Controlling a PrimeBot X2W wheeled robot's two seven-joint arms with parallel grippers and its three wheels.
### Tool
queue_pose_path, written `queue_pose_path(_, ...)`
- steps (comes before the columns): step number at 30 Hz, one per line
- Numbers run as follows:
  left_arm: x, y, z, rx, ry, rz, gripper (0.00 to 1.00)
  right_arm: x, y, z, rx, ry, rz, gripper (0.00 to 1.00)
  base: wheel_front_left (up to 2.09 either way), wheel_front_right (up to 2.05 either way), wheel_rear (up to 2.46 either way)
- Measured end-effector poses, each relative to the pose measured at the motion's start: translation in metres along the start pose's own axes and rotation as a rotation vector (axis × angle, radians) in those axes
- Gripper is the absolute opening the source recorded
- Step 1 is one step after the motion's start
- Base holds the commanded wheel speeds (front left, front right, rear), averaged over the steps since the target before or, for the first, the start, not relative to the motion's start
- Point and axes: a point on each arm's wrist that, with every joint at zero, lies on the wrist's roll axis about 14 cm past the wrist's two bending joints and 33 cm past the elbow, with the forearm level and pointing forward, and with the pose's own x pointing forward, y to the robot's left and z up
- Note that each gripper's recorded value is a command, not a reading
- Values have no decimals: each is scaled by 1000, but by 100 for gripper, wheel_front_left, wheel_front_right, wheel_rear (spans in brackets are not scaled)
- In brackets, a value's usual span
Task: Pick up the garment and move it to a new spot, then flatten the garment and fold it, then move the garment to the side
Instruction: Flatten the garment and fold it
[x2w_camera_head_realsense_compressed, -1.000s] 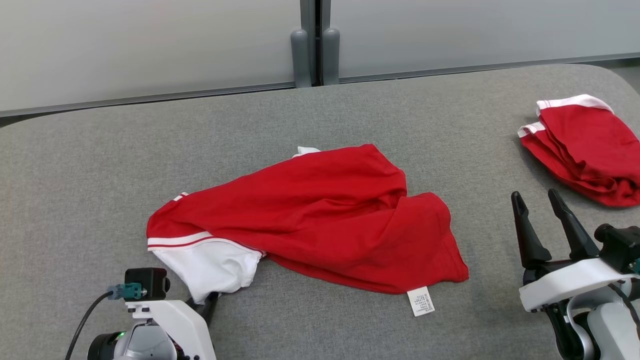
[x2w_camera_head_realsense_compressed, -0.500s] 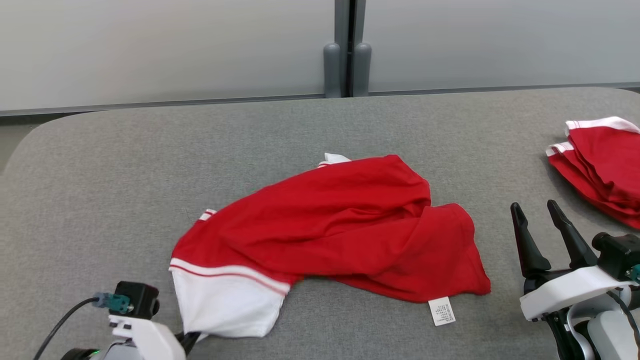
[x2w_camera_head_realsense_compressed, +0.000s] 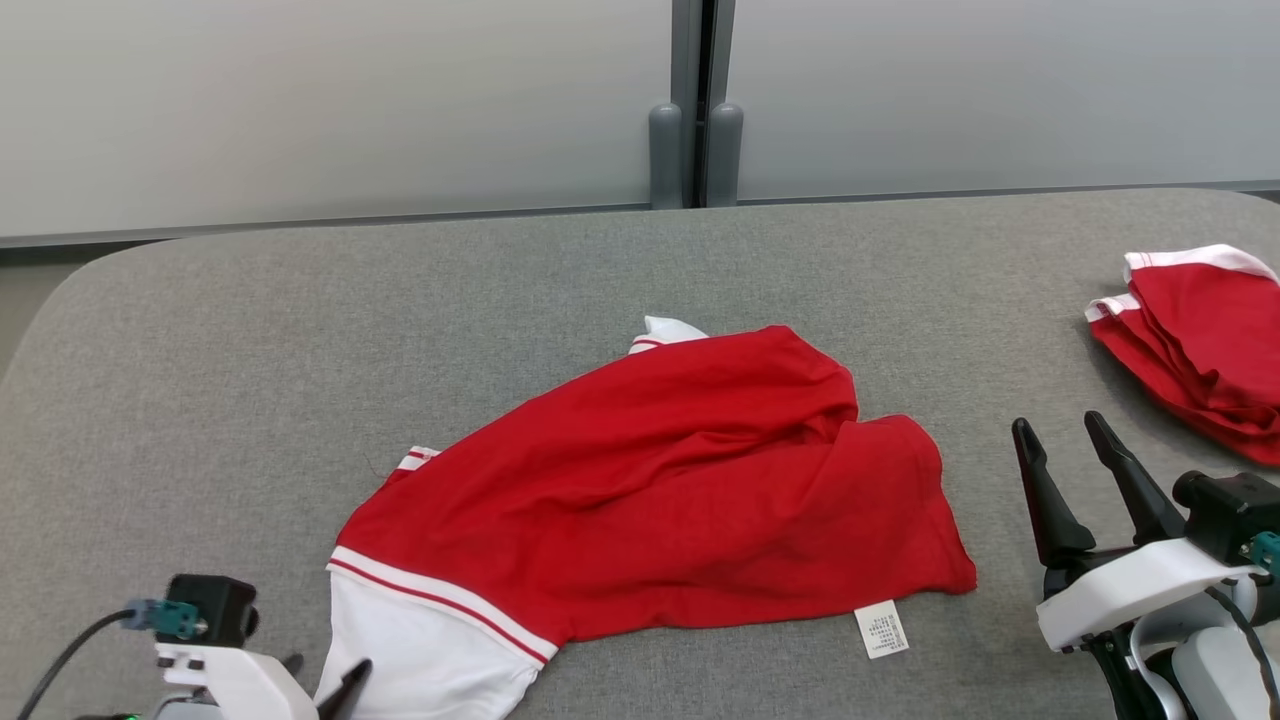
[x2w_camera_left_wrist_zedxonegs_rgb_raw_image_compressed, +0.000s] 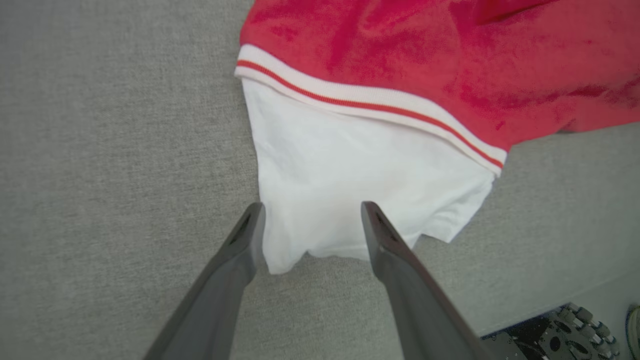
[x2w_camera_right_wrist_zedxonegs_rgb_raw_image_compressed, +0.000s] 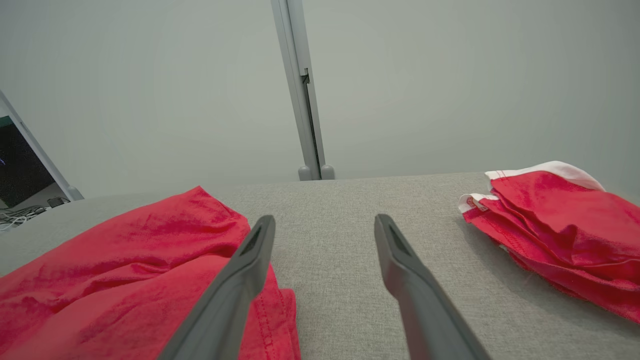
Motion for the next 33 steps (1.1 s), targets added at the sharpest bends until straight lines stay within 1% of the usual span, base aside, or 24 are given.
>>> queue_pose_path(1,-2,1,7,8,-35,11,100,-1,-1,1,-3,-2,-2,100,0,0,0)
queue_pose_path(2,-2,1,7,8,-35,11,100,-1,-1,1,-3,-2,-2,100,0,0,0)
queue_pose_path(6,-11,6,31,31,-174,52,100,-3,-2,5,-6,-14,-6,100,0,0,0)
queue_pose_path(8,-18,9,47,51,-263,80,100,-3,-2,8,-6,-21,-6,100,0,0,0)
queue_pose_path(9,-21,5,58,53,-336,81,100,-4,0,10,-3,-31,-5,100,0,0,0)
queue_pose_path(12,-28,2,78,58,-475,98,100,-5,-1,14,-1,-44,-10,100,0,0,0)
queue_pose_path(17,-40,2,110,105,-698,147,100,-9,-10,30,-13,-94,-40,100,0,0,0)
queue_pose_path(18,-42,1,114,99,-735,152,100,-9,-13,34,-14,-110,-51,100,0,0,0)
queue_pose_path(21,-43,-4,121,89,-803,150,100,-15,-22,45,-23,-144,-85,100,0,0,0)
queue_pose_path(23,-42,-9,123,81,-830,140,100,-21,-29,44,-23,-143,-109,100,0,0,0)
queue_pose_path(25,-37,-15,121,70,-830,123,100,-26,-33,38,-28,-122,-119,100,0,0,0)
queue_pose_path(27,-33,-18,118,65,-826,112,100,-29,-30,23,-27,-65,-104,100,0,0,0)
queue_pose_path(33,-24,-23,116,57,-813,95,100,-36,-2,-36,42,190,-21,100,0,0,0)
